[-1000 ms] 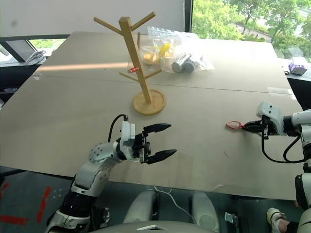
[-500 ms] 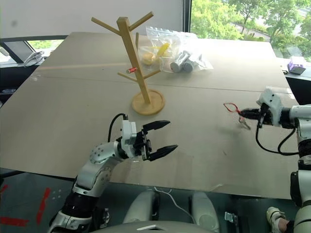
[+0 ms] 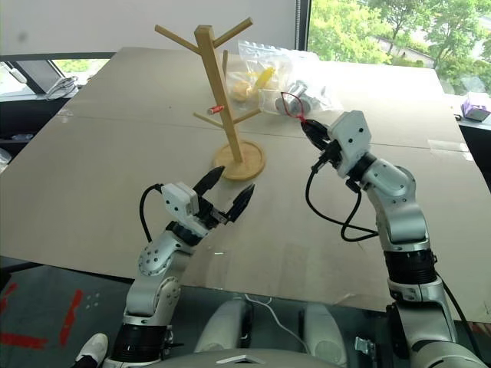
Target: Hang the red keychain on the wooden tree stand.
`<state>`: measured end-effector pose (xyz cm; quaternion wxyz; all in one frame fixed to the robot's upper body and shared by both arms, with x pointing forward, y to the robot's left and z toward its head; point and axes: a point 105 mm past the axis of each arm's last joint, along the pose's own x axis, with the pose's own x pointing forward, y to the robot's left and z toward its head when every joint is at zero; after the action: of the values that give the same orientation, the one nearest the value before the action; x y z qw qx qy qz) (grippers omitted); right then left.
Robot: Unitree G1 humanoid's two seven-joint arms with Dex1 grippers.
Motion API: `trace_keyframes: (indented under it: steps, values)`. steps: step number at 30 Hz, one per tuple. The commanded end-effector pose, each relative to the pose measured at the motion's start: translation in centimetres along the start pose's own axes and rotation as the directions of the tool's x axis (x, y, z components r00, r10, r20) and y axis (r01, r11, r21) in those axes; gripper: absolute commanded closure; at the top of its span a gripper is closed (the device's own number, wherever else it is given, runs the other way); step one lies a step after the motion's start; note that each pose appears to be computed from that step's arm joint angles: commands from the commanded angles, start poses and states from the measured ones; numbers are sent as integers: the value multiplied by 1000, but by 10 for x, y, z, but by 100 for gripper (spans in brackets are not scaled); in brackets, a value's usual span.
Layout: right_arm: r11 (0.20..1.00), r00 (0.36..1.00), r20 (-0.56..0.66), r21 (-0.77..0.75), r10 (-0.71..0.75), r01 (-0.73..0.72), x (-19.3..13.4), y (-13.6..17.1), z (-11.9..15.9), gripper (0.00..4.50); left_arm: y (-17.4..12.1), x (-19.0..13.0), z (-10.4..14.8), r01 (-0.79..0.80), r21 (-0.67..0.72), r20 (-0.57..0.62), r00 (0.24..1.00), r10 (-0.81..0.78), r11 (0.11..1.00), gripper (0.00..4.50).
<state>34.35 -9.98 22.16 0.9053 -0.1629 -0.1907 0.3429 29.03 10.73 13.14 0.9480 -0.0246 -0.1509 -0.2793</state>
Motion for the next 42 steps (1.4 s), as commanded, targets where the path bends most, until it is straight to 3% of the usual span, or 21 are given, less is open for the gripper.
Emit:
trace_keyframes:
  steps: [1, 5, 21, 42]
  values:
    - [998, 996, 87, -70, 13, -7, 4, 13, 21, 445, 7, -2, 17, -98, 50, 78, 993, 94, 994, 0]
    - [984, 991, 81, -150, 104, -91, 12, 36, 19, 445, 8, -1, 16, -135, 38, 81, 988, 131, 990, 0]
    - [960, 977, 138, -250, 164, -126, 35, 63, 35, 445, 5, 4, 12, -100, 42, 63, 993, 98, 994, 0]
    - [959, 972, 142, -242, 188, -150, 66, 81, 33, 445, 2, 3, 4, -99, 42, 60, 994, 96, 994, 0]
